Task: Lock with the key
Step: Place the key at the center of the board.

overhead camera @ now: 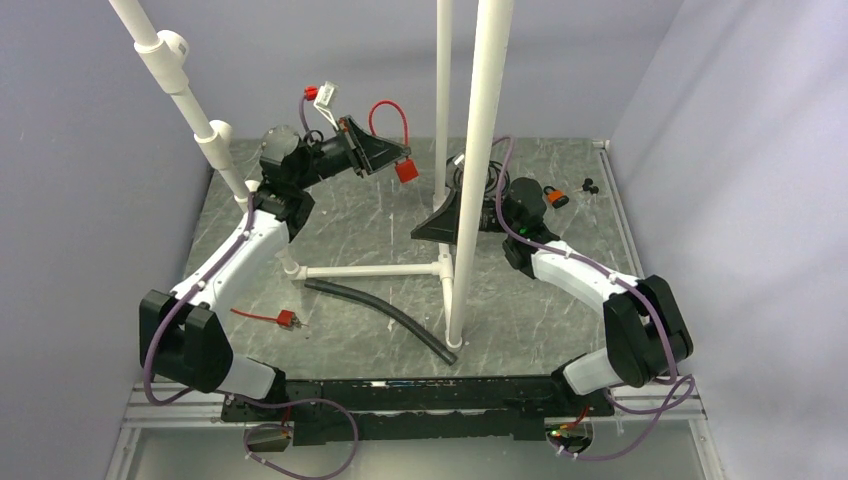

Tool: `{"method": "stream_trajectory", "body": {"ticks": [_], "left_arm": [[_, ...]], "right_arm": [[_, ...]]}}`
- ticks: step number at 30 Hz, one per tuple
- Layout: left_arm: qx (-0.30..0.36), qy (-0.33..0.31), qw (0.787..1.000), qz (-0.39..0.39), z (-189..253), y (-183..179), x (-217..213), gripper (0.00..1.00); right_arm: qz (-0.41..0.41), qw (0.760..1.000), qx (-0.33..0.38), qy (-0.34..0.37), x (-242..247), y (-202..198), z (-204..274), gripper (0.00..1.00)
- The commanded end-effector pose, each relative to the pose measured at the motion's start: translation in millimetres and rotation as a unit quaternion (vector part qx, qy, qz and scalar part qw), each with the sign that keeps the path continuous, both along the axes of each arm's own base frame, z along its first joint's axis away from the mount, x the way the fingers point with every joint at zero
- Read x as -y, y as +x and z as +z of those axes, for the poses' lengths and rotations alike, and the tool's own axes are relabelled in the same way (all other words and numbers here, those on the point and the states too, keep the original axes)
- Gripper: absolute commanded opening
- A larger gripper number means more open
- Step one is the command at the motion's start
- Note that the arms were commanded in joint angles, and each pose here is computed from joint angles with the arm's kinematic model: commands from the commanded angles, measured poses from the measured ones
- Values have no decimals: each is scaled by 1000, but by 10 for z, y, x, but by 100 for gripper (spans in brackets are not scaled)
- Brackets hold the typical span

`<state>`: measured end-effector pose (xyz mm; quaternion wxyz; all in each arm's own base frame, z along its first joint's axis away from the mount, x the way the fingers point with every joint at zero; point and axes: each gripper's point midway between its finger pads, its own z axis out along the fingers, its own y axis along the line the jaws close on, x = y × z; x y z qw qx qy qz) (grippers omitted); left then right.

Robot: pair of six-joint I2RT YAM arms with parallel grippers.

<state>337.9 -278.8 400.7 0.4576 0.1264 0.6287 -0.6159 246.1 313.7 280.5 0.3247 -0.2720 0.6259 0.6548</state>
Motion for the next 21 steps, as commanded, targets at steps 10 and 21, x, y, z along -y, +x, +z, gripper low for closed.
{"method": "stream_trajectory", "body": {"ticks": [10, 21], "left_arm": [[47, 25, 998, -40, 0, -240, 12, 0], [-3, 95, 993, -65, -737, -366, 43, 0]], "right_arm": [[-18, 998, 50, -20, 211, 122, 103, 0], [-142, 972, 18, -185, 1357, 571, -649, 0]]}}
